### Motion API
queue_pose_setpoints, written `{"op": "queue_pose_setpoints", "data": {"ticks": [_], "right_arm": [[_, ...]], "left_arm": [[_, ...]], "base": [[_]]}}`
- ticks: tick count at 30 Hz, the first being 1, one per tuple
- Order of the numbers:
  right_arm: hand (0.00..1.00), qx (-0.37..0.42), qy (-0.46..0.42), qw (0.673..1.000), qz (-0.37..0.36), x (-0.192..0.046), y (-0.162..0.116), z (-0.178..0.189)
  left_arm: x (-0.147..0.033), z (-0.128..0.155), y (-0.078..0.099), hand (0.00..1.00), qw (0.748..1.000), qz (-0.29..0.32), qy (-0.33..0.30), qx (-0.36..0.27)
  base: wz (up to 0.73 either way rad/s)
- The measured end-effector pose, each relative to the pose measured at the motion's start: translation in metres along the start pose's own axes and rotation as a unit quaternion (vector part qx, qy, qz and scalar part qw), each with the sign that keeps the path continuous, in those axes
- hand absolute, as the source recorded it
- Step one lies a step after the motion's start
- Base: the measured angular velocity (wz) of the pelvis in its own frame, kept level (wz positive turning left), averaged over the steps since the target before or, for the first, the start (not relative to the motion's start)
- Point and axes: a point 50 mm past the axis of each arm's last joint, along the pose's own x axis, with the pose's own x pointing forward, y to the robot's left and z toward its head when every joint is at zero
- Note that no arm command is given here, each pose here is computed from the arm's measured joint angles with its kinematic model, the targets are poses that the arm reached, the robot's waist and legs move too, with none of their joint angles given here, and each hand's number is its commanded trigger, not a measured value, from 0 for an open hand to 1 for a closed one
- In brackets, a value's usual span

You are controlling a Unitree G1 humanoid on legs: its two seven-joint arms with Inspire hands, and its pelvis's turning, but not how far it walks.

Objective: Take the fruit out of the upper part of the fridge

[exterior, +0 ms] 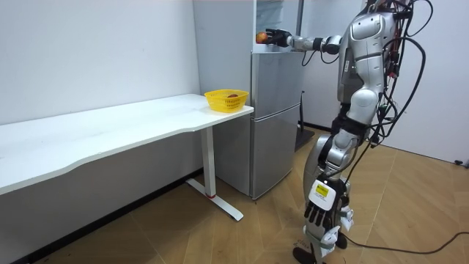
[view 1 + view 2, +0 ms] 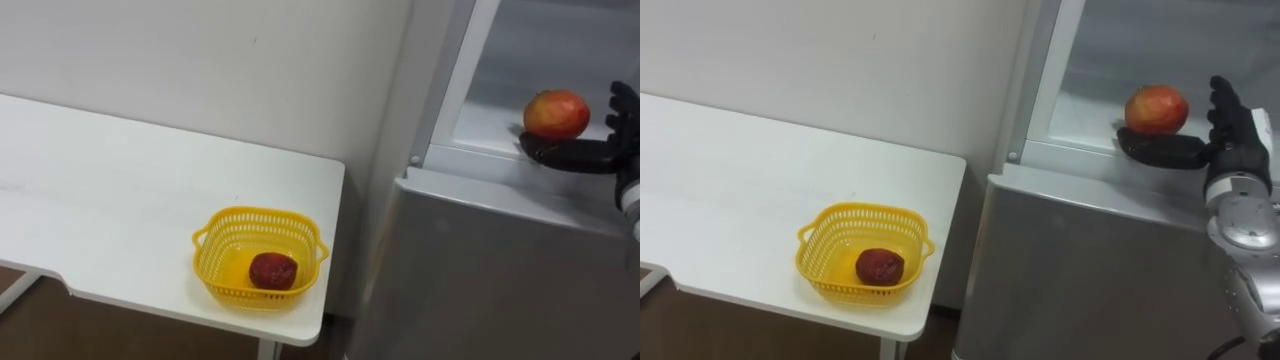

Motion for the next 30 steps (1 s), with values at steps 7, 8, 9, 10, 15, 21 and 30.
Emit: {"op": "queue_pose_setpoints", "data": {"ticks": [7, 8, 9, 10, 15, 21, 30], "right_arm": [[0.00, 0.005, -0.007, 1.000, 0.015, -0.001, 0.003, 0.001], [0.00, 0.005, -0.008, 1.000, 0.017, -0.001, 0.004, 0.001], [0.00, 0.005, -0.009, 1.000, 0.018, -0.001, 0.004, 0.001], [0.00, 0.005, -0.009, 1.000, 0.018, -0.001, 0.004, 0.001], [0.00, 0.006, -0.014, 1.000, 0.022, -0.001, 0.005, 0.003], [0.00, 0.005, -0.026, 0.999, 0.042, -0.003, 0.013, 0.008], [1.00, 0.011, -0.031, 0.997, 0.066, -0.004, 0.020, 0.011]], "left_arm": [[0.000, 0.001, 0.000, 0.00, 1.000, -0.004, -0.007, 0.006], [0.000, 0.002, 0.000, 0.00, 1.000, -0.005, -0.007, 0.006], [0.000, 0.002, 0.000, 0.00, 1.000, -0.005, -0.007, 0.006], [0.000, 0.002, 0.000, 0.00, 1.000, -0.007, -0.008, 0.006], [0.000, 0.004, 0.000, 0.00, 1.000, -0.010, -0.010, 0.006], [0.000, 0.004, 0.002, 0.00, 1.000, -0.011, -0.010, 0.006], [0.000, 0.003, 0.007, 0.00, 1.000, -0.011, -0.010, 0.010]], "base": [[-0.01], [0.00], [0.00], [0.00], [-0.02], [-0.04], [0.01]]}}
